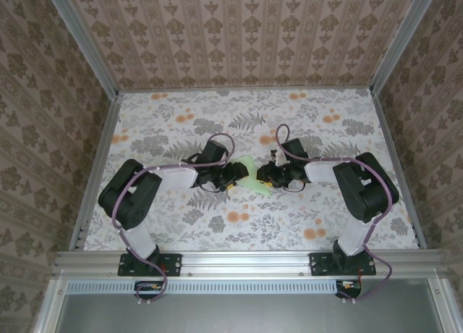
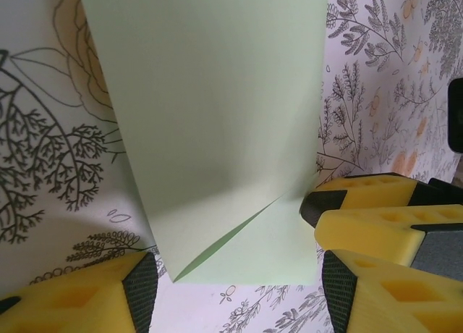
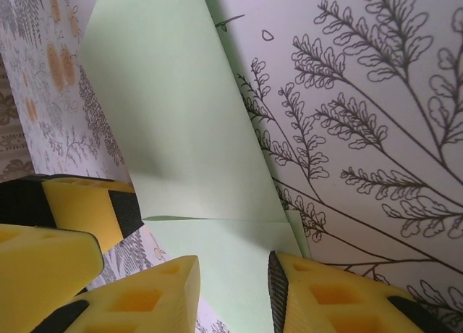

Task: Fold a paper plane with a square sheet of paper (pick it up from the middle)

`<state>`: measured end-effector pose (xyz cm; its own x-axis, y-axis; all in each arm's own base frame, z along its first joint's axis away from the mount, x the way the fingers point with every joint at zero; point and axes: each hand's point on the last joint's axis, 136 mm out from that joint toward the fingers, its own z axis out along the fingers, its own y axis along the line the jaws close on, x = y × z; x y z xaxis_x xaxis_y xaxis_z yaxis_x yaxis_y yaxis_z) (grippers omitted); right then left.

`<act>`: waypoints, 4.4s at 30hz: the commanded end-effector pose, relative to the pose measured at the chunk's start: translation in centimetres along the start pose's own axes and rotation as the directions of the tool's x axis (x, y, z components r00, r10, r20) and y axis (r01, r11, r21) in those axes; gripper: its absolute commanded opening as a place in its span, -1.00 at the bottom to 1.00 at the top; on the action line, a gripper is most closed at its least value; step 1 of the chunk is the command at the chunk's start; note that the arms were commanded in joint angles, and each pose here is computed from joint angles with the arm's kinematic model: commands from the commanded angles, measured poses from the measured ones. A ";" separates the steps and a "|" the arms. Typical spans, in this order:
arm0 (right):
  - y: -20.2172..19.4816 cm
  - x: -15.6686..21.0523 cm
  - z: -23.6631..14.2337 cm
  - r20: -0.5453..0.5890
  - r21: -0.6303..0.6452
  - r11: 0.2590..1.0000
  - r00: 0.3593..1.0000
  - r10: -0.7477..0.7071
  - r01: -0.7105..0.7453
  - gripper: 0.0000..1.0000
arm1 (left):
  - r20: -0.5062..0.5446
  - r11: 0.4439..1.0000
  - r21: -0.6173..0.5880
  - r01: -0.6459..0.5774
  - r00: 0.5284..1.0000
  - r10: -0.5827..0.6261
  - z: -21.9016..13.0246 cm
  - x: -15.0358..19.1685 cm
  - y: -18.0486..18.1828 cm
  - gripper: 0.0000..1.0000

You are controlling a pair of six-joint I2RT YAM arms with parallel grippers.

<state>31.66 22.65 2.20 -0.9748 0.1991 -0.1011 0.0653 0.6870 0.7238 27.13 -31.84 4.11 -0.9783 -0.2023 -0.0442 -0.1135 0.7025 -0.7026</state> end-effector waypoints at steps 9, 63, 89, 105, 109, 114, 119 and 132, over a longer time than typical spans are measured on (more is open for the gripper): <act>-3.7 2.2 0.6 -0.062 0.080 0.993 0.993 0.098 -0.093 -0.34 | -0.014 0.996 0.094 0.009 1.000 -0.008 0.9 -0.4 -2.4 0.30; 4.4 1.0 0.5 0.061 0.556 0.235 0.243 -0.968 0.798 0.06 | 0.005 0.988 0.126 0.088 0.996 -0.090 -1.5 0.0 -2.3 -0.94; 4.6 1.9 1.8 0.121 0.490 0.284 0.258 -0.959 0.824 -0.73 | 0.052 0.988 0.106 0.113 0.992 -0.119 -4.2 -1.7 -0.8 -0.50; 6.7 3.2 2.9 0.262 0.202 0.627 0.575 -0.775 0.753 -0.88 | 0.218 0.997 0.057 0.046 0.974 -0.058 -9.8 -3.6 2.5 0.04; 7.1 3.5 3.5 0.264 0.131 0.691 0.646 -0.716 0.711 -0.87 | 0.213 0.996 0.089 0.003 0.977 -0.022 -9.4 -2.8 2.3 0.03; 6.9 3.8 4.4 0.247 0.072 0.748 0.715 -0.654 0.660 -0.86 | 0.182 0.993 0.101 -0.066 0.982 0.047 -8.0 -1.3 1.3 -0.11; 6.5 4.1 4.9 0.222 0.036 0.779 0.755 -0.617 0.626 -0.80 | 0.161 0.992 0.106 -0.075 0.985 0.057 -6.7 -0.4 1.4 -0.24; 5.4 4.2 5.2 0.181 -0.020 0.842 0.830 -0.527 0.539 -0.69 | 0.110 0.986 0.141 -0.086 0.991 0.071 -4.7 -0.1 0.7 -0.46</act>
<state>29.04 30.66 2.50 -0.7731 -0.0911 -0.6277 -0.5074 0.6826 0.5259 26.01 -27.16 6.30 -0.9560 -0.2482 -0.1565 -0.0389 0.6361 -0.7707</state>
